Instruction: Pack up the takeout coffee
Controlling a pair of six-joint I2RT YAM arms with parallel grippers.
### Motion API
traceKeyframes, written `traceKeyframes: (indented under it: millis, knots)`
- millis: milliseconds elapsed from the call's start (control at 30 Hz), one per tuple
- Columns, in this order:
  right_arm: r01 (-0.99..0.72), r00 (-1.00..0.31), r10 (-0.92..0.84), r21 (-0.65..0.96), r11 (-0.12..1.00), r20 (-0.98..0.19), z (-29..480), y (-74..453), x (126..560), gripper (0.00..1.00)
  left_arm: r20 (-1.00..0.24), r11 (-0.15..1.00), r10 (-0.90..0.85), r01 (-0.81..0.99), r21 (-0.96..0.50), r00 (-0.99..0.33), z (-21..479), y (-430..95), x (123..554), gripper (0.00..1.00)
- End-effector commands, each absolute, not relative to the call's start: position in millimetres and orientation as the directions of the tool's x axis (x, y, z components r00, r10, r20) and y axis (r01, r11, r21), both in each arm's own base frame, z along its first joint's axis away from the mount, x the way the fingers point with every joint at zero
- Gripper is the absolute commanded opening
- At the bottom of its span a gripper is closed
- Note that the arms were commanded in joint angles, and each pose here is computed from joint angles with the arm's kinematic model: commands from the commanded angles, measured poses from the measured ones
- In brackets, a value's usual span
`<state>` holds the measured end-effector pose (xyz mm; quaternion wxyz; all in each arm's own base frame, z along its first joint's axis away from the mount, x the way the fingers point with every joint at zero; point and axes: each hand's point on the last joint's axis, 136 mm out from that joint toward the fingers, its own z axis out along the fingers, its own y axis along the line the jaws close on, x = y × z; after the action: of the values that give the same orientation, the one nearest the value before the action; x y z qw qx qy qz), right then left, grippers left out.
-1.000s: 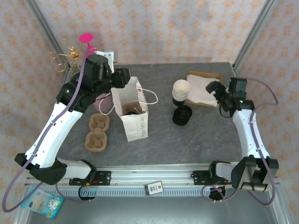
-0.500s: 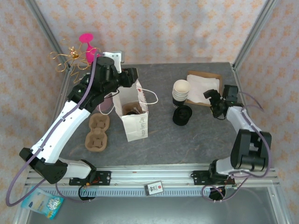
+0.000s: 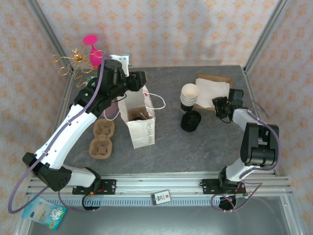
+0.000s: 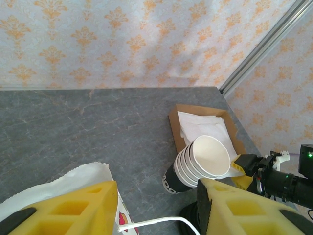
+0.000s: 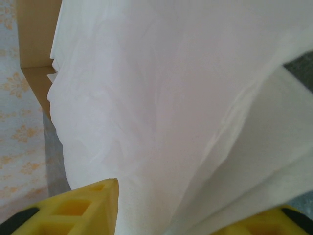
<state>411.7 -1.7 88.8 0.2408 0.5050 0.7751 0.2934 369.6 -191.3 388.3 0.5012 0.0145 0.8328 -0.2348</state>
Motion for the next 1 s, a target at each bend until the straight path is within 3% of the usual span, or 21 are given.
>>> traceKeyframes:
  millis: [0,400,600,733,967]
  knots:
    - [0.63,-0.332,0.938,0.715,0.303,-0.104,99,-11,419,0.4,-0.865,0.893,-0.207,0.272,-0.358,-0.457,400,-191,373,0.49]
    - [0.565,-0.331,0.932,0.76,0.321,-0.148,133,-15,425,0.0,-0.873,0.903,-0.203,0.261,-0.343,-0.444,405,-187,373,0.5]
    - [0.446,-0.285,0.906,0.793,0.415,-0.313,210,-28,425,0.0,-0.898,0.921,-0.177,0.254,-0.295,-0.402,420,-177,370,0.5]
    - [0.322,-0.231,0.866,0.805,0.498,-0.443,275,-33,417,0.0,-0.93,0.928,-0.147,0.279,-0.248,-0.338,434,-171,363,0.59]
    - [0.024,-0.329,0.716,0.752,0.659,-0.616,390,10,394,0.0,-0.966,0.925,-0.067,0.347,-0.154,-0.25,442,-167,347,0.69]
